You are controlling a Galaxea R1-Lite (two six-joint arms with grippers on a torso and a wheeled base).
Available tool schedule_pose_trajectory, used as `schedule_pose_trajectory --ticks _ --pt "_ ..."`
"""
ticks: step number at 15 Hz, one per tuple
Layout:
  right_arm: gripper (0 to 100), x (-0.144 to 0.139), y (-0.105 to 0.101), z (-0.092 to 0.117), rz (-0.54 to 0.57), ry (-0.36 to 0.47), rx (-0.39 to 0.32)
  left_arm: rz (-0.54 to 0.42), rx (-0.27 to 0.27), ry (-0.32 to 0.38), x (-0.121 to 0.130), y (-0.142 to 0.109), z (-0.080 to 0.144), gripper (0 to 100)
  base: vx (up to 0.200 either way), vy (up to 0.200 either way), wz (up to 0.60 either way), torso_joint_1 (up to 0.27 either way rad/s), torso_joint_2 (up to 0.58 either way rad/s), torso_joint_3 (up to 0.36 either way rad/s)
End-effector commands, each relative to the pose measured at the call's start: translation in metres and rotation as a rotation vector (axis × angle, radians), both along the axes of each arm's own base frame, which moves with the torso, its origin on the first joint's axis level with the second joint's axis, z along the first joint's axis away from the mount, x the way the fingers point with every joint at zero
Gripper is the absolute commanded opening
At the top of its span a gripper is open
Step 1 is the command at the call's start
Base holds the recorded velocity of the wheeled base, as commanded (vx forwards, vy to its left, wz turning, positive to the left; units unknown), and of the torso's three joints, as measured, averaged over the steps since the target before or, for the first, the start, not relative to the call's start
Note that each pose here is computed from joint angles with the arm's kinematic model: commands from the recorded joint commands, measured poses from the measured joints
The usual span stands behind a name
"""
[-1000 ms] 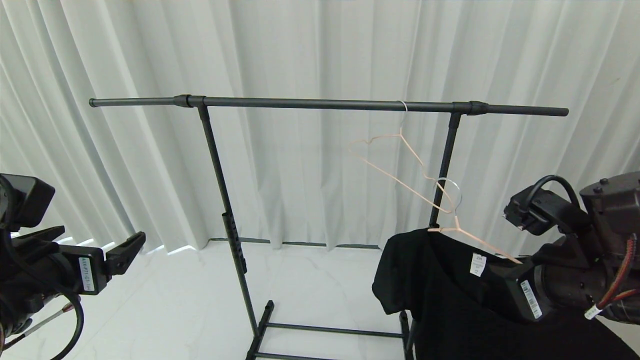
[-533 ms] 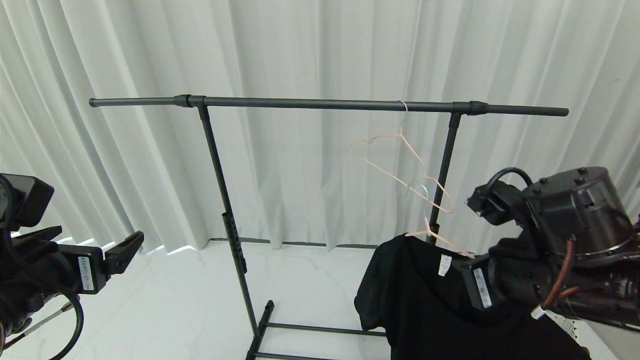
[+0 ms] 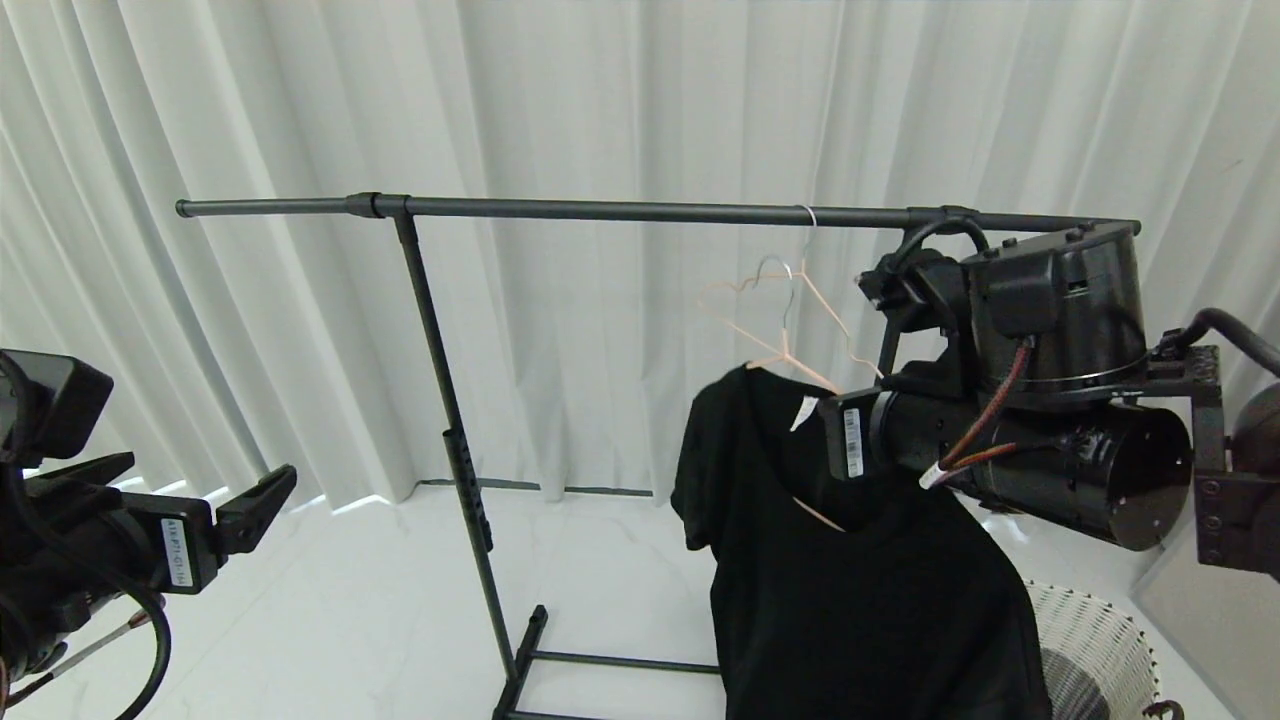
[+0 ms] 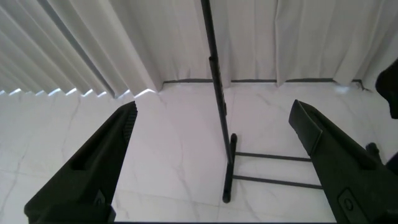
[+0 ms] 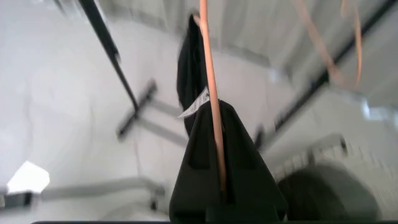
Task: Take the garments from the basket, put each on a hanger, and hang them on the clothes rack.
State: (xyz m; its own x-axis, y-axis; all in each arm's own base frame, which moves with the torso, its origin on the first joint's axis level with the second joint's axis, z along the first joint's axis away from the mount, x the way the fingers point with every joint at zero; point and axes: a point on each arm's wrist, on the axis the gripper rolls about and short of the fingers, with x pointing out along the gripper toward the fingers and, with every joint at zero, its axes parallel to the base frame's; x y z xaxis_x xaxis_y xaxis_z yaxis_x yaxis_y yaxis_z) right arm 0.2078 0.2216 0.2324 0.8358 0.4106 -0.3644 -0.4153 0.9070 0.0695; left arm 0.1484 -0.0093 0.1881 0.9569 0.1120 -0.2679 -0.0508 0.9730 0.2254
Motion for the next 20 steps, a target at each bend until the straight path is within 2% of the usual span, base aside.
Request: schedule_pose_trajectory --ticks 1,7,13,20 --pt "0 0.008 0.007 -0.006 0.005 -0.014 -0.017 -0.004 -0.001 0.002 0.000 -0.001 0.000 100 0.200 0.000 0.00 -0.012 0.01 0.002" --pt "0 0.015 0.007 0.007 0.001 -0.090 0.018 -0.004 0.000 0.007 -0.002 -0.001 -0.003 100 0.200 0.000 0.00 0.006 0.00 0.000" --pt "0 0.033 0.016 0.023 -0.018 -0.133 0.063 -0.007 -0.001 0.002 -0.003 -0.001 -0.002 100 0.200 0.000 0.00 0.003 0.00 0.003" --pt "0 0.057 0.022 0.012 -0.053 -0.117 0.046 -0.008 0.000 -0.011 -0.013 0.000 -0.004 100 0.000 0.000 0.00 0.000 0.00 0.000"
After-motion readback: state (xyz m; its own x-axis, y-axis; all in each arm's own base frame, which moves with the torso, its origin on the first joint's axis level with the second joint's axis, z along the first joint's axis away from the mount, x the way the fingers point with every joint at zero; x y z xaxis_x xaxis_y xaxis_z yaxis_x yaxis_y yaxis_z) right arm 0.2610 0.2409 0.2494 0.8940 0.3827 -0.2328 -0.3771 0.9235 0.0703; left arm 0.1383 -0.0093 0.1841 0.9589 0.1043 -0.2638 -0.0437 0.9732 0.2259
